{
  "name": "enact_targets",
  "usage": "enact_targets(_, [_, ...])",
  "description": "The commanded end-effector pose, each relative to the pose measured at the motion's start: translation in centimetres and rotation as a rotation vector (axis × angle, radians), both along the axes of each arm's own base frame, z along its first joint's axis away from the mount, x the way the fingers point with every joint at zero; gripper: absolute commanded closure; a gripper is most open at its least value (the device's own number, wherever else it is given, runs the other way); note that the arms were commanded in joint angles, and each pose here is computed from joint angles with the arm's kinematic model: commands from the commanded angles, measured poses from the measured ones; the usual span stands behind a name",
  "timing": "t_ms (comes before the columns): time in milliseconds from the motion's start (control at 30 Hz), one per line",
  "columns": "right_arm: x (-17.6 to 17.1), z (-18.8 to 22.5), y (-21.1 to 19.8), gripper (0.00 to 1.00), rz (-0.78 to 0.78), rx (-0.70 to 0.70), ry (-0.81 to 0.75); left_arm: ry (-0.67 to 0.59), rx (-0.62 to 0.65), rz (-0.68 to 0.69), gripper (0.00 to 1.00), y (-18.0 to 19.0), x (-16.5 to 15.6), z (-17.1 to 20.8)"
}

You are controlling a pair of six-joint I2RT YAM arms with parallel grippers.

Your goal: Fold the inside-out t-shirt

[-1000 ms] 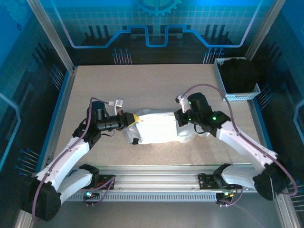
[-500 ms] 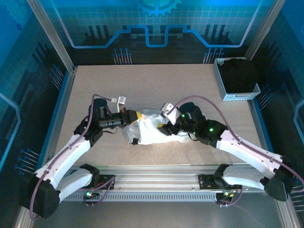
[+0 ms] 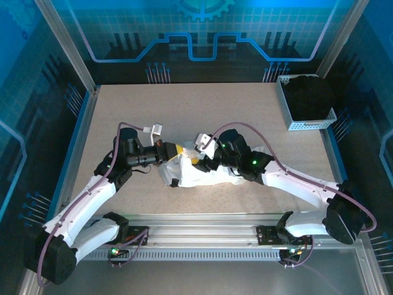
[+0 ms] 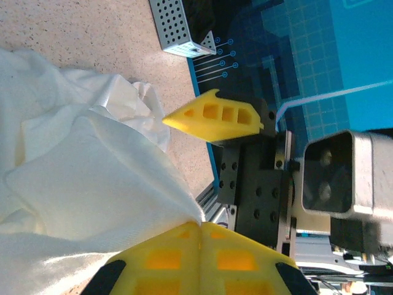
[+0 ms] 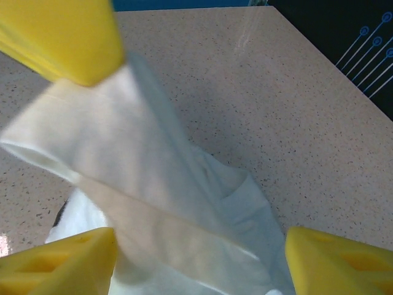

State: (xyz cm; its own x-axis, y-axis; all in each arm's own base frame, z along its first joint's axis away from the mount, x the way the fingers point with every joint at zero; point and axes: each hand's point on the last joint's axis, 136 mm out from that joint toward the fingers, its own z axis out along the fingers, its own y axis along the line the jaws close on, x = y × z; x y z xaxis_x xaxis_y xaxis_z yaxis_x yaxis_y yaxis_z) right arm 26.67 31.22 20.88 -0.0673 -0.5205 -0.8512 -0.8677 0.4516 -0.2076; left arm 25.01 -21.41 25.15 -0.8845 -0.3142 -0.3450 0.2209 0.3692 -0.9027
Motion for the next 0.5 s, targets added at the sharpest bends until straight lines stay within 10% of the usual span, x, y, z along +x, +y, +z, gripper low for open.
enact_targets(0, [0.0, 1.4, 1.1, 0.3, 0.09, 0.08, 0.026, -0.03, -0.01, -0.02, 1.0, -0.2, -0.5, 1.4])
enact_targets(467, [-0.6, 2.0, 1.8, 0.98, 0.208, 0.147, 0.118, -0.062, 0.059, 0.031, 1.0, 0.6, 0.1, 0.4])
